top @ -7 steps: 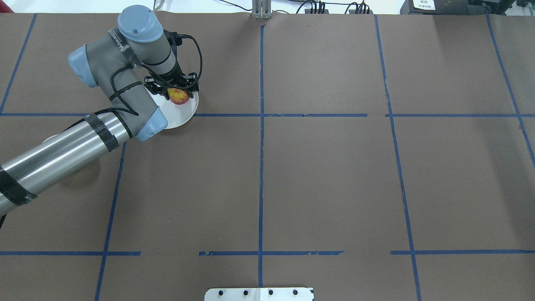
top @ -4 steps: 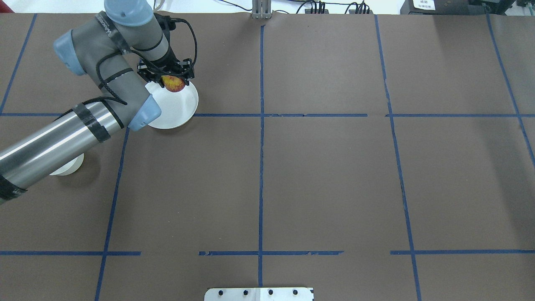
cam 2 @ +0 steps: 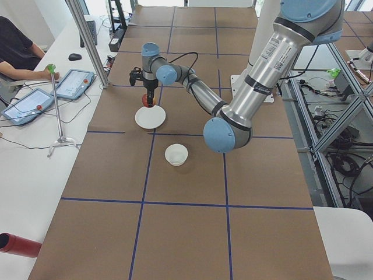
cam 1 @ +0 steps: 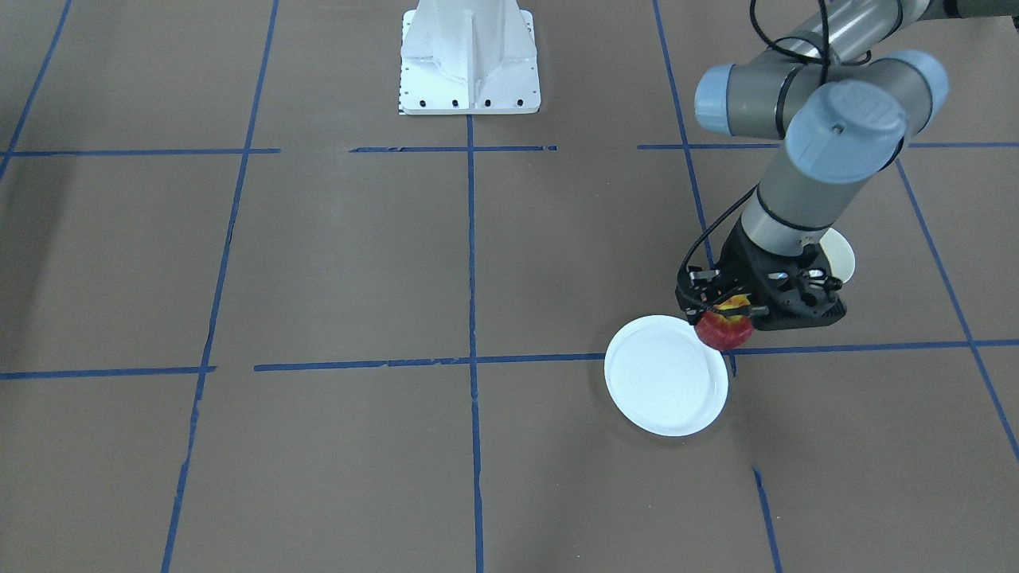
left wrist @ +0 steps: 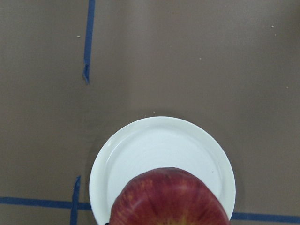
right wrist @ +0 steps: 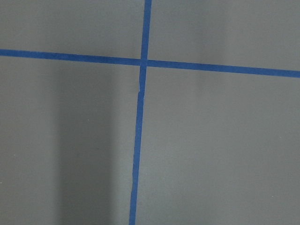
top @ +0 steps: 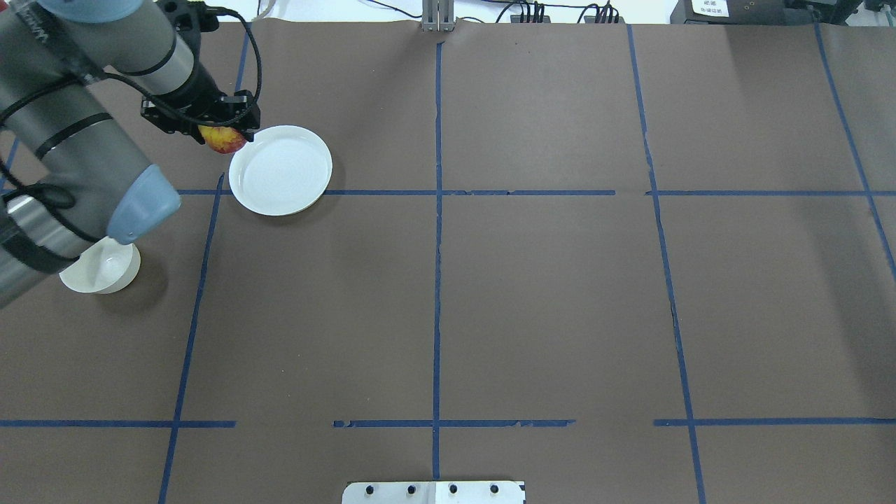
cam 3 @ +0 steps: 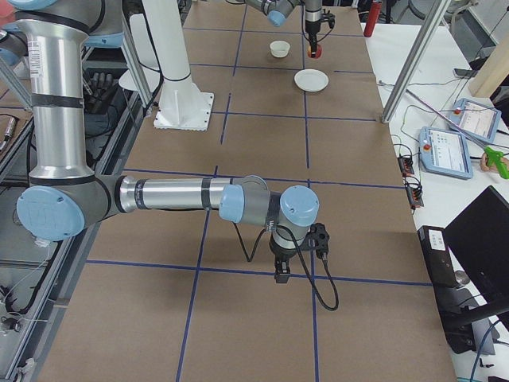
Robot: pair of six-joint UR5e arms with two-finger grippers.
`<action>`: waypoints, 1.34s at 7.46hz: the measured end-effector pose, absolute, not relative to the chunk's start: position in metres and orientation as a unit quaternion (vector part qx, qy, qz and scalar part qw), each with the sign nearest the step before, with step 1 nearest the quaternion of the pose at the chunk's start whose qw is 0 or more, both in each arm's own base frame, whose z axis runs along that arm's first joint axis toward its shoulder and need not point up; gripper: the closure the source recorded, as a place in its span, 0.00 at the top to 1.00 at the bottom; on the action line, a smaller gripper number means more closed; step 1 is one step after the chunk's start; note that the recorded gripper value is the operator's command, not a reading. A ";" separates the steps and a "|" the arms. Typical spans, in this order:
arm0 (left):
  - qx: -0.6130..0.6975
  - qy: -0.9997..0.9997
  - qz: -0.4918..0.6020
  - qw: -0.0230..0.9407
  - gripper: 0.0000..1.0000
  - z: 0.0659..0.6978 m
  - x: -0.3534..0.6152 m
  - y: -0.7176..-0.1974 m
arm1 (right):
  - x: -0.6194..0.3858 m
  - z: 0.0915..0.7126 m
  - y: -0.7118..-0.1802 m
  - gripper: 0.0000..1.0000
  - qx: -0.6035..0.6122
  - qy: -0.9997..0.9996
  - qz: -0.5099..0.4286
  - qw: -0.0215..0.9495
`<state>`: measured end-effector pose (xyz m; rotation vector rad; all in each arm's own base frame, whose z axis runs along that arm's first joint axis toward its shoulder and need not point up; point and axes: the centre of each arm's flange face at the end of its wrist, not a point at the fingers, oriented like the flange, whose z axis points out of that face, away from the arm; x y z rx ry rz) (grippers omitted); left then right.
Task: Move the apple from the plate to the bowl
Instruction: 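Lift the apple with the left gripper and carry it toward the white bowl, then lower the apple into the white bowl with the left gripper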
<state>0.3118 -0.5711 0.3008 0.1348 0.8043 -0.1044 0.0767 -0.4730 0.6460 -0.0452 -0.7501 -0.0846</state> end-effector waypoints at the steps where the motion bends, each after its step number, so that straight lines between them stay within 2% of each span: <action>1: 0.069 0.389 -0.045 0.917 0.00 0.322 0.285 -0.540 | 0.077 0.646 -0.473 1.00 -0.022 -0.366 -0.041 0.929; 5: 0.096 0.402 -0.045 0.910 0.00 0.467 0.183 -0.421 | 0.077 0.646 -0.473 1.00 -0.022 -0.366 -0.041 0.929; 7: 0.091 0.398 -0.047 0.912 0.00 0.507 0.192 -0.432 | 0.077 0.646 -0.473 1.00 -0.022 -0.366 -0.041 0.929; 10: 0.083 0.393 -0.049 0.914 0.00 0.525 0.217 -0.466 | 0.077 0.646 -0.473 1.00 -0.022 -0.366 -0.041 0.929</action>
